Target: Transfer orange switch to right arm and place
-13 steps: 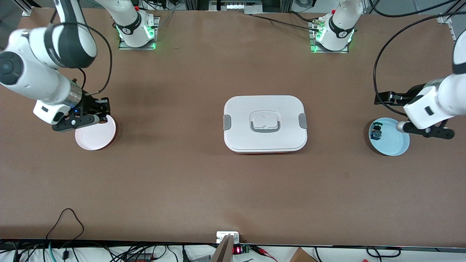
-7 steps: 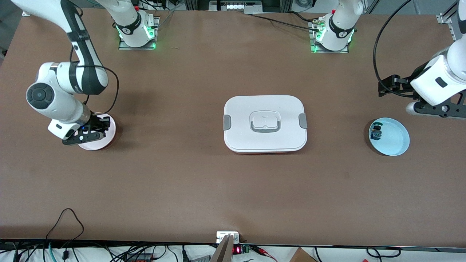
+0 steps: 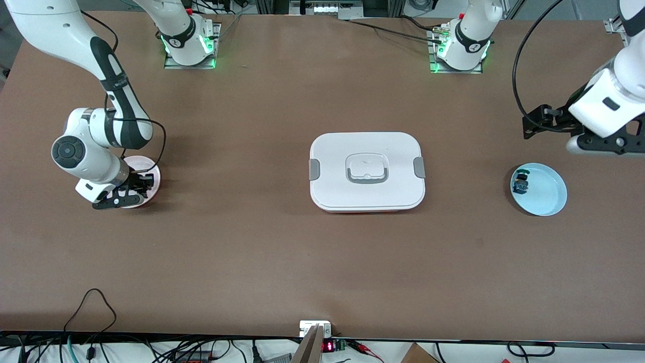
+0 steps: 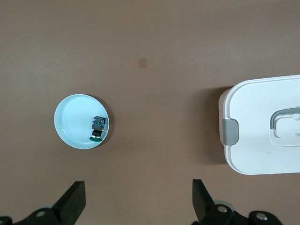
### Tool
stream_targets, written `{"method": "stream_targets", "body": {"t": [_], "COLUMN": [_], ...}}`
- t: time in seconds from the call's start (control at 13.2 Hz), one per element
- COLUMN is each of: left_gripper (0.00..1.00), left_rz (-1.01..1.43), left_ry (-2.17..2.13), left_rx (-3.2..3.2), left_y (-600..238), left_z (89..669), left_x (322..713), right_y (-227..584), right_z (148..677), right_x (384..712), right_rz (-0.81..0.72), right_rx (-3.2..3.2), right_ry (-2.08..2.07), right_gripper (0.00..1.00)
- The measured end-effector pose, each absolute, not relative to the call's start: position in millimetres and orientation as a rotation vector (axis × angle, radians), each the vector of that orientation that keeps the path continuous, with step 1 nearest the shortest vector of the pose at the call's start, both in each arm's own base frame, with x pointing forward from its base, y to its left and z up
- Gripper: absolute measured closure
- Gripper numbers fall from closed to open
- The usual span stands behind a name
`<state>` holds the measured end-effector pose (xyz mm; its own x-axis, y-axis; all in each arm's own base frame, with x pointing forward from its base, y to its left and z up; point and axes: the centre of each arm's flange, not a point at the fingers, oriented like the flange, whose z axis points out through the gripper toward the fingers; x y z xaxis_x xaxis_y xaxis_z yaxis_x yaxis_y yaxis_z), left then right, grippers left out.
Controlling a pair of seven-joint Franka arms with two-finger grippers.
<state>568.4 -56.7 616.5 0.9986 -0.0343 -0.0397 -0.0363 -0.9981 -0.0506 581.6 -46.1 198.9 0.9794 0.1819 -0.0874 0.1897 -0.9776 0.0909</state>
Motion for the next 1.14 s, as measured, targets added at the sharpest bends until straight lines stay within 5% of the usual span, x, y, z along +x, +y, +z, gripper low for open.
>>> {"method": "stream_targets", "body": {"t": [0.3, 0.61, 0.83, 1.14], "left_gripper": [0.00, 0.00, 0.00, 0.00], "left_rz": [0.045, 0.078, 0.121, 0.082], "left_ry": [0.017, 0.014, 0.017, 0.049], "left_rx": [-3.085, -3.086, -3.084, -3.090], "left_y": [-41.6, -40.8, -41.5, -53.6], "left_z": [597.7, 588.1, 574.3, 577.2], "left_x": [546.0, 537.4, 538.7, 545.8], "right_y": [-53.0, -52.2, -23.1, 10.4], "right_z": [188.3, 216.8, 311.6, 480.7], "right_x": [578.3, 584.5, 599.7, 592.5], "right_rz": [-0.148, -0.133, -0.103, 0.109], "right_rx": [3.030, 3.028, 3.016, 3.069], "right_ry": [0.268, 0.264, 0.308, 0.305], "right_gripper": [0.67, 0.32, 0.01, 0.00]}}
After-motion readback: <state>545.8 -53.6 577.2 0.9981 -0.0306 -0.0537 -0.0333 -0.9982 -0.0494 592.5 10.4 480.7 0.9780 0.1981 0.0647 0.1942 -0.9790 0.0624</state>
